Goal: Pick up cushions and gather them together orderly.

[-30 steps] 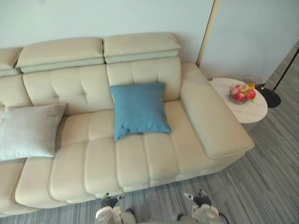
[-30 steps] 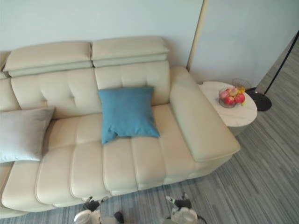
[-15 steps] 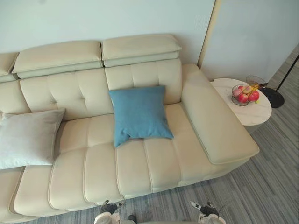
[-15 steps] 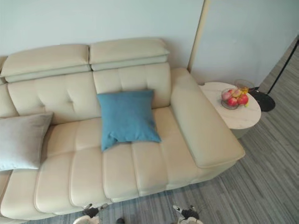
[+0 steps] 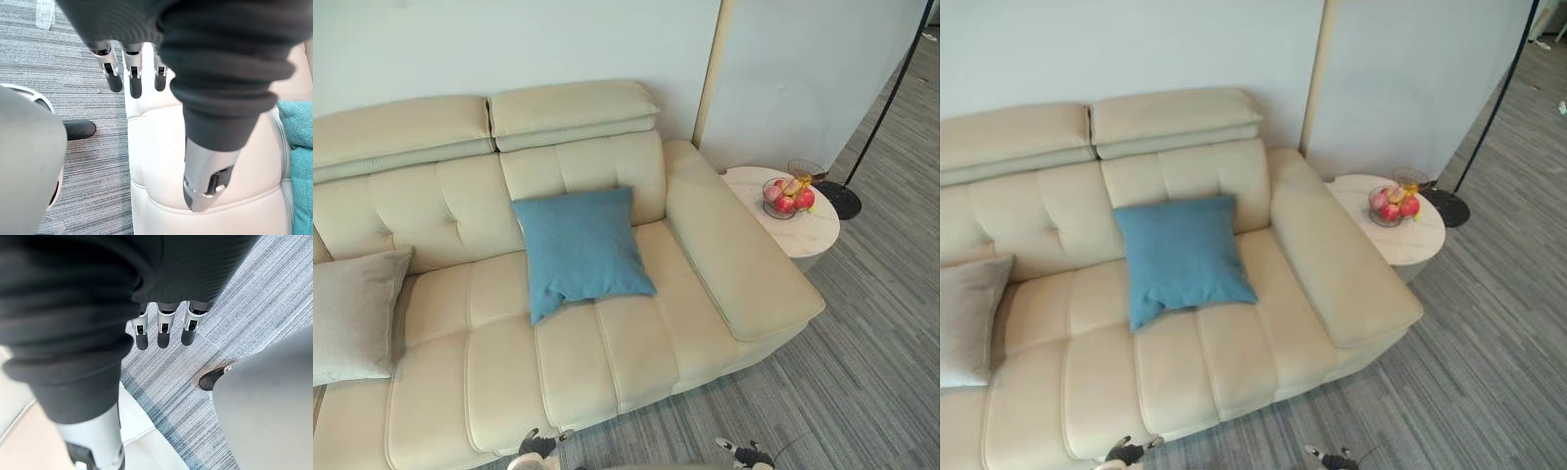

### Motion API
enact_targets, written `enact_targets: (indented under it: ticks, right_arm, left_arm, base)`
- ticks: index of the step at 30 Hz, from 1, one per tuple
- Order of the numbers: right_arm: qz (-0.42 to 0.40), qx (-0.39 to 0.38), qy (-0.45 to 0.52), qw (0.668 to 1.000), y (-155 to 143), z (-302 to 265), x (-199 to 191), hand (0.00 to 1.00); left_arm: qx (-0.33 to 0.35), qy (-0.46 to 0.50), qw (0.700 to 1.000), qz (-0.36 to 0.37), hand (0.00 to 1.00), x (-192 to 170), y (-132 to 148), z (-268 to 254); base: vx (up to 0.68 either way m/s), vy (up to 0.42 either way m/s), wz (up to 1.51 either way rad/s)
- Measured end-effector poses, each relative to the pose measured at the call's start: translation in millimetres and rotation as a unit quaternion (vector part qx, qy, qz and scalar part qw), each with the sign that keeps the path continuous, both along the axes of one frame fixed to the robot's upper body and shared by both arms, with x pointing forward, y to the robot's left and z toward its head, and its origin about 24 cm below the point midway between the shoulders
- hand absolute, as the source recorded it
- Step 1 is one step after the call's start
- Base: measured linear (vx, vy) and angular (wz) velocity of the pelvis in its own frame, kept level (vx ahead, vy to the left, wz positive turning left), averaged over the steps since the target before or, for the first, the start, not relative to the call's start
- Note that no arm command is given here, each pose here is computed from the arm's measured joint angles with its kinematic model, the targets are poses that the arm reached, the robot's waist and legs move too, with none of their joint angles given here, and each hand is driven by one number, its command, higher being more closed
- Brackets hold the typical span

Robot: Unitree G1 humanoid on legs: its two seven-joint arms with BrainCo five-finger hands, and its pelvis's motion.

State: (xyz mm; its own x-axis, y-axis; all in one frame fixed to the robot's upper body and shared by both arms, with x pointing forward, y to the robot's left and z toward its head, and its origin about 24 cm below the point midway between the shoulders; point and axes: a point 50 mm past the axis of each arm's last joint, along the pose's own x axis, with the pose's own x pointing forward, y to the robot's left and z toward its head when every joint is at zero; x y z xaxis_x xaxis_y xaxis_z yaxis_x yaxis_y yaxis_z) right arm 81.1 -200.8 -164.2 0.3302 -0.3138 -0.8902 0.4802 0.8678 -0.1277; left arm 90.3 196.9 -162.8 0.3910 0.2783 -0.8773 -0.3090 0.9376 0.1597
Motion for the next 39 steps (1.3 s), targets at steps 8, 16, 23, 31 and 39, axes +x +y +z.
enact_targets:
  ticks: [8, 16, 23, 31, 39]
  right_arm:
    - [0.0, -0.002, -0.001, 1.0, -0.8, 0.3, 0.4, 0.0]
    - [-0.012, -0.01, 0.002, 1.0, -8.7, 1.6, 2.0, 0.0]
    - [0.002, -0.026, -0.007, 1.0, -15.4, 5.2, 12.7, 0.0]
    - [0.034, -0.016, -0.037, 0.999, 4.9, 9.3, 38.4, 0.0]
    - [0.073, -0.048, -0.024, 0.996, -12.6, 11.3, 41.2, 0.0]
  left_arm:
    - [-0.001, -0.001, 1.0, 0.0, 0.0, 0.9, -0.9, 0.1]
    - [0.001, -0.002, 1.0, -0.027, 0.0, 10.1, -3.9, 1.4]
    - [0.001, -0.015, 0.999, -0.04, 0.0, 22.0, -7.5, 3.9]
    - [0.012, -0.05, 0.997, -0.054, 0.0, 44.9, -5.0, 12.2]
    - [0.008, 0.0, 0.998, -0.07, 0.0, 21.5, -5.2, 2.4]
  base:
    - [0.0, 0.0, 0.0]
    - [-0.01, -0.046, -0.04]
    - [-0.04, -0.04, -0.71]
    - [-0.13, -0.036, -2.1]
    - [0.11, -0.196, -1.68]
